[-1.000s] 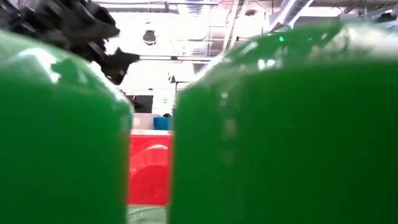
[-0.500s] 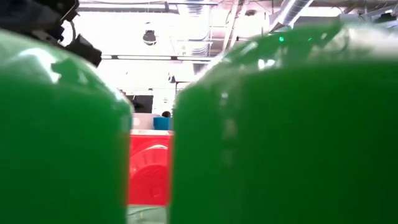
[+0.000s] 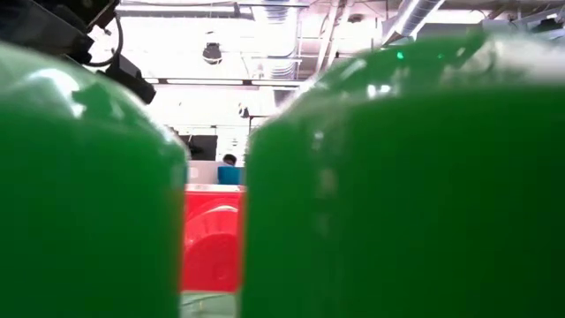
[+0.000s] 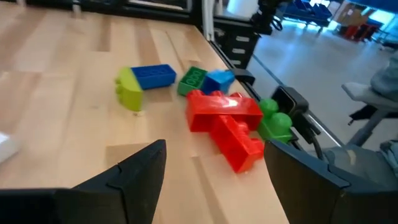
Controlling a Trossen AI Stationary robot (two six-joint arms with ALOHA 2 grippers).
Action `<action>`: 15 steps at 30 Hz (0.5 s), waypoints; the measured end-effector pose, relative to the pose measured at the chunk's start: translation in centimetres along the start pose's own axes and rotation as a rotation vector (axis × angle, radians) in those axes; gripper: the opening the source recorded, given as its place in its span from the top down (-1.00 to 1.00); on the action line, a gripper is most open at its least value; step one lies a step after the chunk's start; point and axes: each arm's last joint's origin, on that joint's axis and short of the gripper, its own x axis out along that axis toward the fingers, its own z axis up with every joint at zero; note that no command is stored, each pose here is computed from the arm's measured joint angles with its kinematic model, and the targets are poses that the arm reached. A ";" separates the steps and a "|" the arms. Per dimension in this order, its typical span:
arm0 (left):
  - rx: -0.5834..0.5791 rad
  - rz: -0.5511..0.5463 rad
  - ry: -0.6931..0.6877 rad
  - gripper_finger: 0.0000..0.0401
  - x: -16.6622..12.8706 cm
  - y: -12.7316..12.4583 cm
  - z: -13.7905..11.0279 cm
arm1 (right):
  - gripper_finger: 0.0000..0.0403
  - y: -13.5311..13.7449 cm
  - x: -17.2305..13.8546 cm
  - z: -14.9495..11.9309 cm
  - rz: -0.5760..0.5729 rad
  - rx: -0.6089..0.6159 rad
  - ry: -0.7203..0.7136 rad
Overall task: Pick & Place Toys
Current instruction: Put the large red game piece into the white bin
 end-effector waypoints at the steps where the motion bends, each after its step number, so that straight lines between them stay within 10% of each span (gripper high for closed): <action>1: 0.004 -0.008 0.007 -0.32 0.4 -0.3 -0.1 | -0.62 0.1 -0.1 0.0 0.003 -0.001 -0.001; 15: 0.040 0.006 0.018 -0.32 3.8 -4.5 -1.1 | -0.62 0.3 -0.4 0.0 0.014 0.025 -0.004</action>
